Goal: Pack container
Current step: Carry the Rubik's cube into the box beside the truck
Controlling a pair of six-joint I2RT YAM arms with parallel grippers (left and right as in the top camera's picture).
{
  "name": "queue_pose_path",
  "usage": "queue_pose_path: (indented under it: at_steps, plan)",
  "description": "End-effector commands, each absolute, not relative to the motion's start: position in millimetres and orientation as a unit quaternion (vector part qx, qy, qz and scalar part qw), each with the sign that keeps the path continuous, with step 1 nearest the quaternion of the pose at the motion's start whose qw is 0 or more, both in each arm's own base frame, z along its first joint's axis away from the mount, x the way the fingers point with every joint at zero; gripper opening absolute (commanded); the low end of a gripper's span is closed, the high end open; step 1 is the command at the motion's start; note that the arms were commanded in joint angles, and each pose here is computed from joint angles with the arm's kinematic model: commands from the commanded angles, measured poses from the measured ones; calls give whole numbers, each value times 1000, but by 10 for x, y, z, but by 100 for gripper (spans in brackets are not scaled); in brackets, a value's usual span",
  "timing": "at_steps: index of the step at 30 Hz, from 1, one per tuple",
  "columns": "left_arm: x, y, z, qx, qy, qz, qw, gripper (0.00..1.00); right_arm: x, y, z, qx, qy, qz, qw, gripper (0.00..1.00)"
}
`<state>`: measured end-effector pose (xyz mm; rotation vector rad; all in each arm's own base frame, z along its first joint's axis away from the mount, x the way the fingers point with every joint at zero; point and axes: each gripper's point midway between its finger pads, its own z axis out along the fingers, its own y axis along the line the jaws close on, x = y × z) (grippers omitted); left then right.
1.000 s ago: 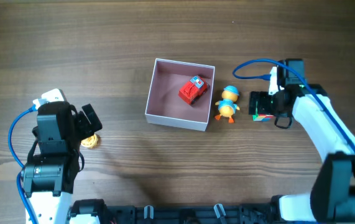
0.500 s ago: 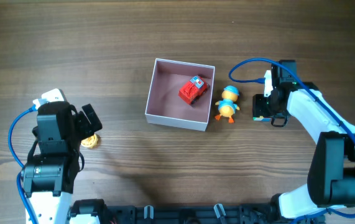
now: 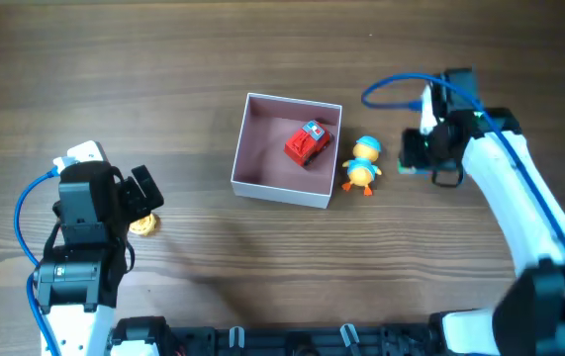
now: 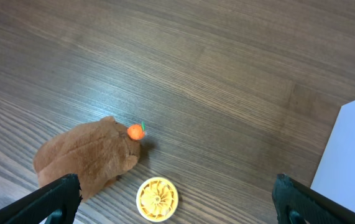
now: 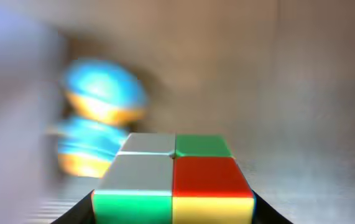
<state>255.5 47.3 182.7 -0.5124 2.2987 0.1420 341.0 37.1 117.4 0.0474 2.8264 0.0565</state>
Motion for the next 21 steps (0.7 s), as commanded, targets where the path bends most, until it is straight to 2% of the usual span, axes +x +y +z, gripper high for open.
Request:
queue_pose_path:
  at_steps: [1,4,7,12,16,21]
  plan:
    - [2587,467,1911,-199,898,50,389,100,3639,1060,2304,12,947,102,306,4]
    - [2587,467,1910,-199,898,50,389,100,3683,1705,2703,7,916,178,358,4]
    - [2587,467,1911,-199,898,50,389,100,3681,2298,2719,-14,902,229,366,4]
    - [2587,467,1910,-199,898,50,389,100,3747,3097,2088,-39,912,253,321,4]
    - [2588,458,1909,-198,898,47,389,100,3883,3240,1587,-26,926,239,293,4]
    - [2591,448,1908,-197,899,45,389,100,3982,3152,1274,-14,937,194,291,4]
